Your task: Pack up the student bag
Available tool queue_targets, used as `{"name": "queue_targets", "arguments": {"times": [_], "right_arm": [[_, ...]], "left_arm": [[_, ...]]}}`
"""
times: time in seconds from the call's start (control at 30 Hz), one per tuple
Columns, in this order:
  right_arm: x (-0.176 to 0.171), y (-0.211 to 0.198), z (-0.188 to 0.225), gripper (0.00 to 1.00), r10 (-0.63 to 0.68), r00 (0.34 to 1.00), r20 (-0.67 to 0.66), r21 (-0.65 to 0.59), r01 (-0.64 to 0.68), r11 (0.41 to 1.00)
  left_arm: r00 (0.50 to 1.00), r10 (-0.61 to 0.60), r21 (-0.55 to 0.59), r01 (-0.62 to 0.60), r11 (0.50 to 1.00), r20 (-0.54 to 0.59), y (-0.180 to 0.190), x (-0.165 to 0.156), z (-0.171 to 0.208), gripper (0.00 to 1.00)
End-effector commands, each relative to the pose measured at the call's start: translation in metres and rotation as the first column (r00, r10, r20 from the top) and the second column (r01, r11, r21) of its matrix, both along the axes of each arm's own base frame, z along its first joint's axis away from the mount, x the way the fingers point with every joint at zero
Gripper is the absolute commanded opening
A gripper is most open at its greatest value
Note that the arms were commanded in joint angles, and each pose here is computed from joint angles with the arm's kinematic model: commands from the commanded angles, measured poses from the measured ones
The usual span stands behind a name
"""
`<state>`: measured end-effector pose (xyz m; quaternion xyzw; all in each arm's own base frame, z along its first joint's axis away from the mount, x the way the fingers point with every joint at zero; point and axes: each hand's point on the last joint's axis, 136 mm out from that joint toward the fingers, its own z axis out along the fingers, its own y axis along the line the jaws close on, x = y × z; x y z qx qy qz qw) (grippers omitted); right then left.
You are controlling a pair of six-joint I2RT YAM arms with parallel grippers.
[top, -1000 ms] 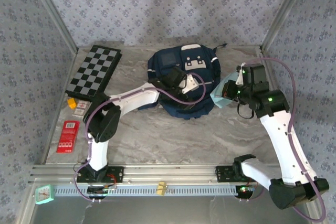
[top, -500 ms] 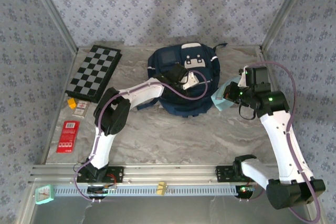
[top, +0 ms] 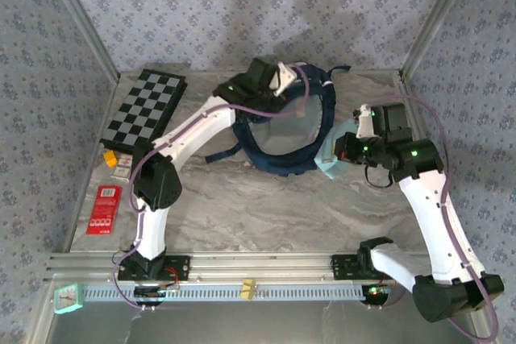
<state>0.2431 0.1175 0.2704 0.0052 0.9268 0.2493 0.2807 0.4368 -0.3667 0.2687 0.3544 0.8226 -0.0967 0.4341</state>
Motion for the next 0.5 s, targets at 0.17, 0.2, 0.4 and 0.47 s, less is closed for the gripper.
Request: {"name": "queue_targets", "arguments": {"times": [0.17, 0.2, 0.4, 0.47], "right_arm": [[0.026, 0.098, 0.007, 0.00, 0.355, 0.922, 0.154, 0.043, -0.366, 0.930], [0.031, 0.107, 0.006, 0.00, 0.407, 0.897, 0.170, 0.008, -0.415, 0.910], [0.089, 0.123, -0.042, 0.00, 0.504, 0.816, 0.284, -0.210, -0.460, 0.863], [0.104, 0.118, -0.073, 0.00, 0.516, 0.807, 0.286, -0.266, -0.451, 0.852]], "left_arm": [[0.995, 0.094, -0.180, -0.090, 0.980, 0.018, 0.010, -0.020, 0.097, 0.00], [0.996, 0.093, -0.178, -0.090, 0.980, 0.014, 0.010, -0.024, 0.100, 0.00], [0.993, 0.118, -0.184, -0.117, 0.976, -0.001, 0.019, -0.033, 0.107, 0.00], [0.992, 0.126, -0.186, -0.124, 0.975, -0.002, 0.022, -0.035, 0.110, 0.00]]}}
